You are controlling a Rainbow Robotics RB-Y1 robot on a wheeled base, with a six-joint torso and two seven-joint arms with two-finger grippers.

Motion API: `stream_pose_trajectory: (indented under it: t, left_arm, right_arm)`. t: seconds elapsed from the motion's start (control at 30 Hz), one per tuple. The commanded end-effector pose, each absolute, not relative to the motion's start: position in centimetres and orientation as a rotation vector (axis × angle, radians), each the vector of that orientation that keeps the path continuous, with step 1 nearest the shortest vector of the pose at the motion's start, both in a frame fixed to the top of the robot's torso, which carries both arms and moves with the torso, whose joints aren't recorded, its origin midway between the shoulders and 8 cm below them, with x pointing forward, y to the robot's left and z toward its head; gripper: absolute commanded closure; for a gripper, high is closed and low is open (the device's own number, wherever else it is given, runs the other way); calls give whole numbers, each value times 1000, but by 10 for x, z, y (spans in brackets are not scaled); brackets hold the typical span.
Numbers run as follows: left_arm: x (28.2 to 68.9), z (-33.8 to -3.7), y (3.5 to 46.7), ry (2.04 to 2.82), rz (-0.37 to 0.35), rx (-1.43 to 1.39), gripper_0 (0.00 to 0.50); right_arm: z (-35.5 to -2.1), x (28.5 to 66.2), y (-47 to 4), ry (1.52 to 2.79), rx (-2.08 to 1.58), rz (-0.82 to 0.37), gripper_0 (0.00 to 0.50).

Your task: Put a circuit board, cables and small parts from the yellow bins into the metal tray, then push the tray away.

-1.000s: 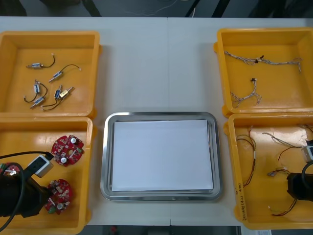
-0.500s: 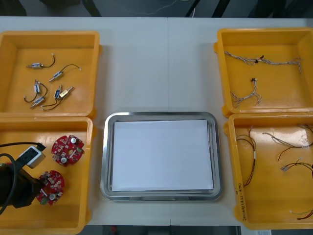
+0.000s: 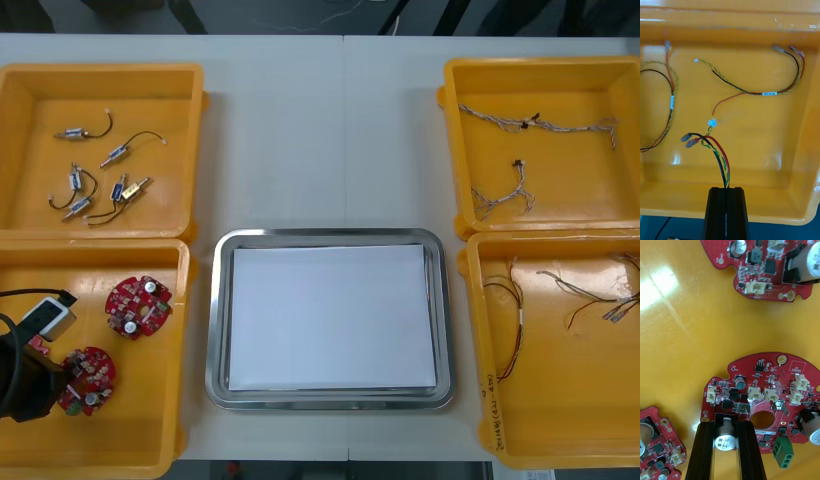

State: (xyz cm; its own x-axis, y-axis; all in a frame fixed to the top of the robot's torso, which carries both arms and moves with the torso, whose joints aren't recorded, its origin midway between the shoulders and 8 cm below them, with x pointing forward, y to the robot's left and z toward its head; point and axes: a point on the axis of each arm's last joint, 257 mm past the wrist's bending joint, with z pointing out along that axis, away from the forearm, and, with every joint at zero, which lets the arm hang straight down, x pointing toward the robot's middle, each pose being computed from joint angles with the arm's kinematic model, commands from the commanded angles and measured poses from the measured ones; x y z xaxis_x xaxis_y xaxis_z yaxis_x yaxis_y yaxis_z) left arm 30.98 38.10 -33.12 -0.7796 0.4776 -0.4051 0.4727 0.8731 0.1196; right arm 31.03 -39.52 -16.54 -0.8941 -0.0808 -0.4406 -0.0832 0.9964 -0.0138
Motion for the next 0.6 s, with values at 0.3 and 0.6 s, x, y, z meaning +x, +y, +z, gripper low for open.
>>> stream_pose_trajectory:
  t: [0.3,0.6]
  left_arm:
    - [332,-310,396,2561,91,795,500]
    - [337,-303,387,2572,55,775,65]
  right_arm:
    - [-111,339,-341,2573,-490,-48,500]
    - [-107,353,-293,2527,-697,-27,500]
